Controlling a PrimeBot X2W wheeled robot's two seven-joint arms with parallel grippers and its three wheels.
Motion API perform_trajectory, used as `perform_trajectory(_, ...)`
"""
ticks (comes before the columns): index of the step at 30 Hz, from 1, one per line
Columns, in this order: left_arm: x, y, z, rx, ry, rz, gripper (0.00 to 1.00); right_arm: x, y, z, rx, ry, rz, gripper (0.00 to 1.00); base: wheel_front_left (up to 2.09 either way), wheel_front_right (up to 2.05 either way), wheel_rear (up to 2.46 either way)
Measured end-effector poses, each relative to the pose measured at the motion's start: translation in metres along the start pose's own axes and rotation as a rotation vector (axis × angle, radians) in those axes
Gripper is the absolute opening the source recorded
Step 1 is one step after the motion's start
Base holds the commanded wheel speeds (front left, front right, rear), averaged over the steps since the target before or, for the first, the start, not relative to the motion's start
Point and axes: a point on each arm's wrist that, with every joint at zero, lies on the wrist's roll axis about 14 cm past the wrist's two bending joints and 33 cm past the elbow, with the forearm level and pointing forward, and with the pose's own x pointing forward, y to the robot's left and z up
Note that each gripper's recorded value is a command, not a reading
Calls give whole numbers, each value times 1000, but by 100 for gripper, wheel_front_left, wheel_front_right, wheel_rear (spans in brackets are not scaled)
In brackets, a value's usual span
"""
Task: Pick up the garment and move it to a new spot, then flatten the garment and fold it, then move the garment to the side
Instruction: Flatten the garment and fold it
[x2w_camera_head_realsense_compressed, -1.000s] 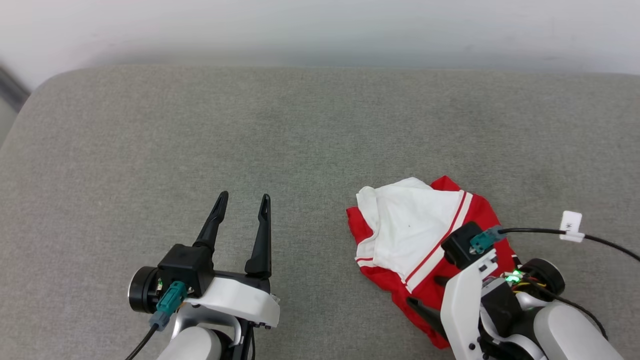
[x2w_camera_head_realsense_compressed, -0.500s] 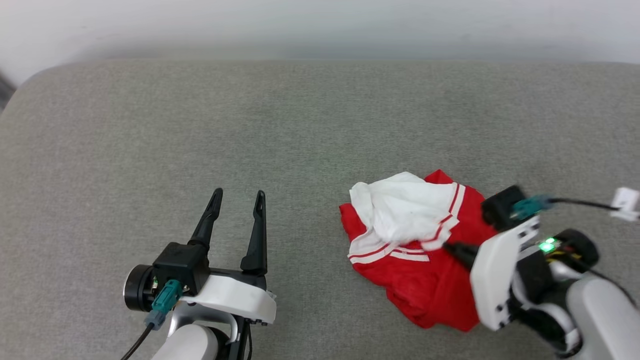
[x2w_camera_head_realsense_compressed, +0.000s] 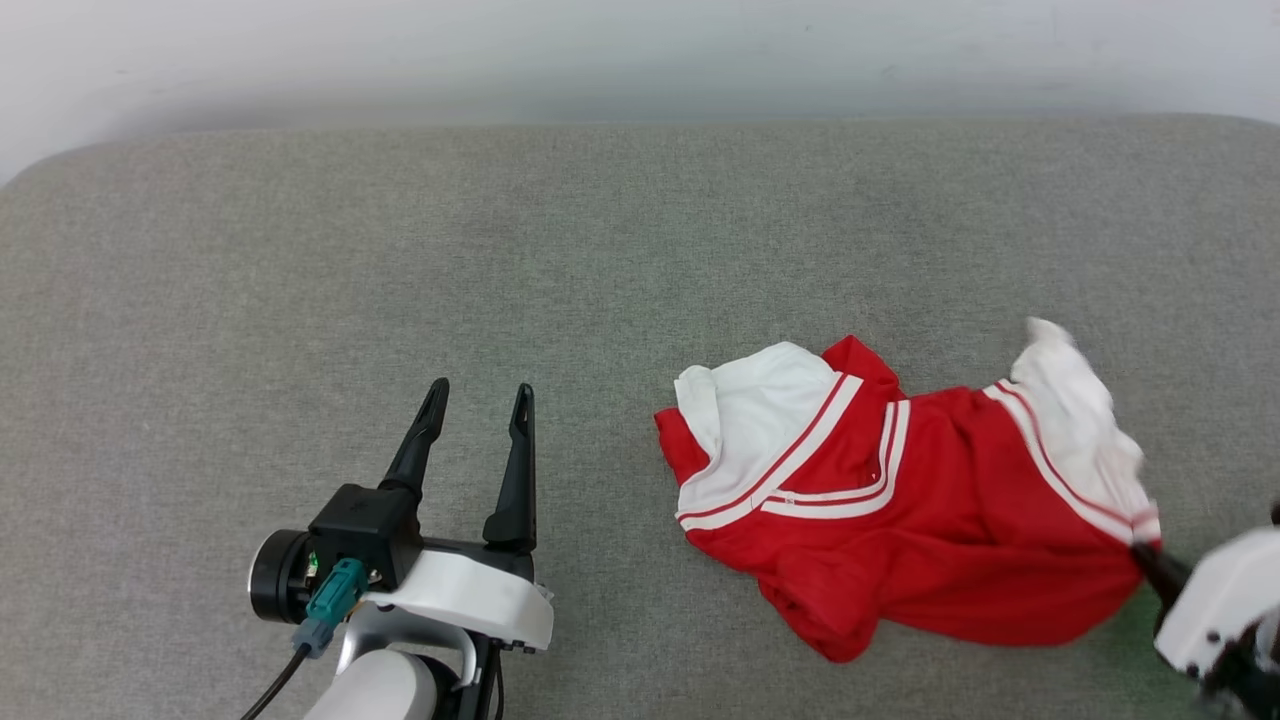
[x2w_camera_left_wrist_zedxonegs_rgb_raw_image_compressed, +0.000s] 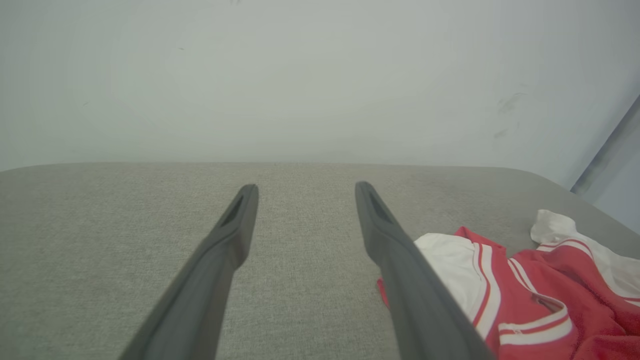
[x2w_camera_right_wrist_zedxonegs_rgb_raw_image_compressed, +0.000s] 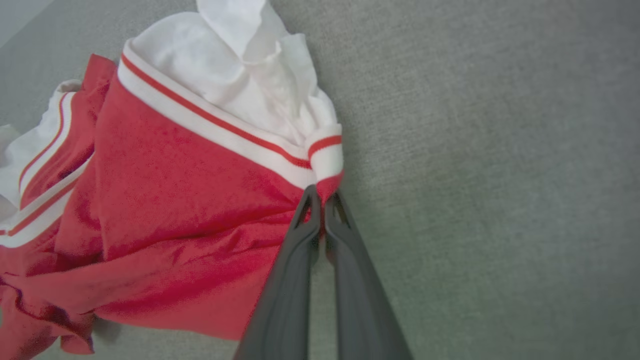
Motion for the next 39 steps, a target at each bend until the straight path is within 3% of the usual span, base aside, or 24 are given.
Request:
perform_trajectory(2, 0, 1, -1, 2, 5, 2, 100, 1, -17, -23, 75, 42, -45, 0, 0, 0, 0)
perform_trajectory(3, -1, 1, -1, 2, 6, 3, 100, 1, -25, -36, 92, 69, -71, 7, 0, 0, 0)
perform_trajectory(4, -1, 2, -1, 2, 6, 5, 100, 0, -28, -42, 110, 72, -81, 38, 0, 0, 0)
perform_trajectory(5, -1, 2, -1, 1, 7, 5, 100, 1, -29, -45, 122, 71, -84, 100, 0, 0, 0)
perform_trajectory(11, -1, 3, -2, 6, 11, 7, 100, 2, -19, -28, 115, -84, -70, 100, 0, 0, 0)
perform_trajectory(18, -5, 5, 0, 12, 14, 8, 100, -20, -5, 38, 10, -420, -42, 100, 0, 0, 0)
perform_trajectory(24, -14, 7, 3, 17, 15, 20, 100, -50, 36, 79, -109, -646, 55, 100, 0, 0, 0)
perform_trajectory(30, -23, 10, 3, 27, 26, 25, 100, -75, 69, 79, -191, -712, 138, 100, 0, 0, 0)
perform_trajectory(39, -21, -2, -7, 53, 96, -37, 100, -101, 90, 68, -207, -732, 191, 100, 0, 0, 0)
